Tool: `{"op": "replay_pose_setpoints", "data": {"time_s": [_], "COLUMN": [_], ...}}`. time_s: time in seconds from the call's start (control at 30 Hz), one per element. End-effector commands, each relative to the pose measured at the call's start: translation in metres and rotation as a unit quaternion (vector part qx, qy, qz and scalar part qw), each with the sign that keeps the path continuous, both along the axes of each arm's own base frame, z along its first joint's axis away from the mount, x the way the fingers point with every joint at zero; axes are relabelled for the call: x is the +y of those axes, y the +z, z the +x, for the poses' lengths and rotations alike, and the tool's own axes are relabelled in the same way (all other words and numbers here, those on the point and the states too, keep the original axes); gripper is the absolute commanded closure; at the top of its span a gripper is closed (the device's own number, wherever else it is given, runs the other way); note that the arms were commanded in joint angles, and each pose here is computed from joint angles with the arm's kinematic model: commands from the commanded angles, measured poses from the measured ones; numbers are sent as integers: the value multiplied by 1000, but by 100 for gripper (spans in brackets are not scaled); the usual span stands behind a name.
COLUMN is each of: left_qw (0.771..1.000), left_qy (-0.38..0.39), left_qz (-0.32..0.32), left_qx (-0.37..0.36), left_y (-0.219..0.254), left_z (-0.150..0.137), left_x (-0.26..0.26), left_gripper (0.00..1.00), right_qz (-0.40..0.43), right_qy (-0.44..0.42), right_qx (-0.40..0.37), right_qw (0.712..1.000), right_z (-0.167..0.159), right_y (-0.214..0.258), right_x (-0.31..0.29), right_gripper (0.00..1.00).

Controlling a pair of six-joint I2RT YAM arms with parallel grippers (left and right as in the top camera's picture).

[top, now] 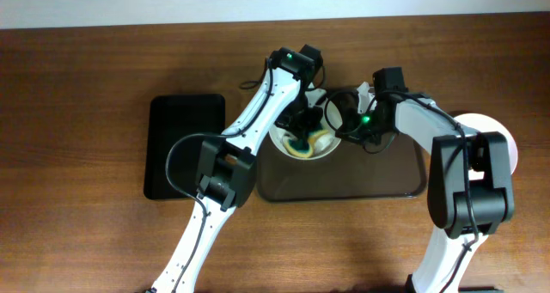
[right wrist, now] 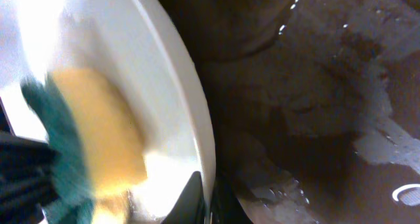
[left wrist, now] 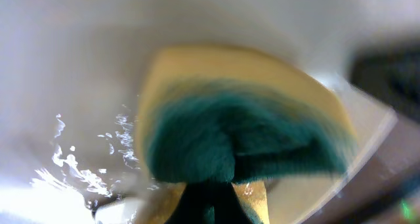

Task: Clean dirty plates on tray and stack at the side
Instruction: 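Scrub the third plate with the sponge in the left gripper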

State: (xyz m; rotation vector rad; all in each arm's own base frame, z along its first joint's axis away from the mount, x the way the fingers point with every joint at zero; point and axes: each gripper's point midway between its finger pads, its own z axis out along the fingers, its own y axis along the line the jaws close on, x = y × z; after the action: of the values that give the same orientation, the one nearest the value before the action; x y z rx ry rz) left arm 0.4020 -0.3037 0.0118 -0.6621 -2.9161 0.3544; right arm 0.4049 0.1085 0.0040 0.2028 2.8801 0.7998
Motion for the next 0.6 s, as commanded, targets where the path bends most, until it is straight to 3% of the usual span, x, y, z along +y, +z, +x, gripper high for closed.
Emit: {"op": "replay_pose_setpoints", "data": {"time_s": [0.0, 0.1, 0.17, 0.23, 0.3, 0.4, 0.47, 0.57], "left_qw": [942, 930, 950, 986, 992, 957, 941, 936], "left_qy": [168, 186, 134, 15, -71, -198, -222, -226], "left_qz": [254, 276, 239, 113, -6, -195, -247, -260], "left_qx": [-142, -155, -149, -119, -105, -79, -65, -74], "left_y": [-20, -17, -21, -28, -25, -3, 7, 10], "left_z": [67, 68, 72, 68, 61, 31, 19, 21], "left_x": [113, 121, 106, 60, 20, -31, -42, -46], "left_gripper": [100, 100, 100, 100, 100, 100, 100, 100], "right_qz": [-17, -17, -17, -17, -17, -18, -18, -17], "right_qy": [9, 9, 9, 9, 9, 9, 9, 8], "right_qx": [27, 27, 27, 26, 27, 27, 27, 27], "right_qw": [999, 999, 999, 999, 999, 999, 999, 999], "right_z": [-17, -17, -17, -16, -17, -17, -17, -17], "right_y": [-16, -16, -16, -16, -16, -16, -16, -16], "right_x": [-3, -3, -3, -3, -3, -3, -3, -3], "right_gripper": [96, 96, 96, 96, 96, 96, 96, 96]}}
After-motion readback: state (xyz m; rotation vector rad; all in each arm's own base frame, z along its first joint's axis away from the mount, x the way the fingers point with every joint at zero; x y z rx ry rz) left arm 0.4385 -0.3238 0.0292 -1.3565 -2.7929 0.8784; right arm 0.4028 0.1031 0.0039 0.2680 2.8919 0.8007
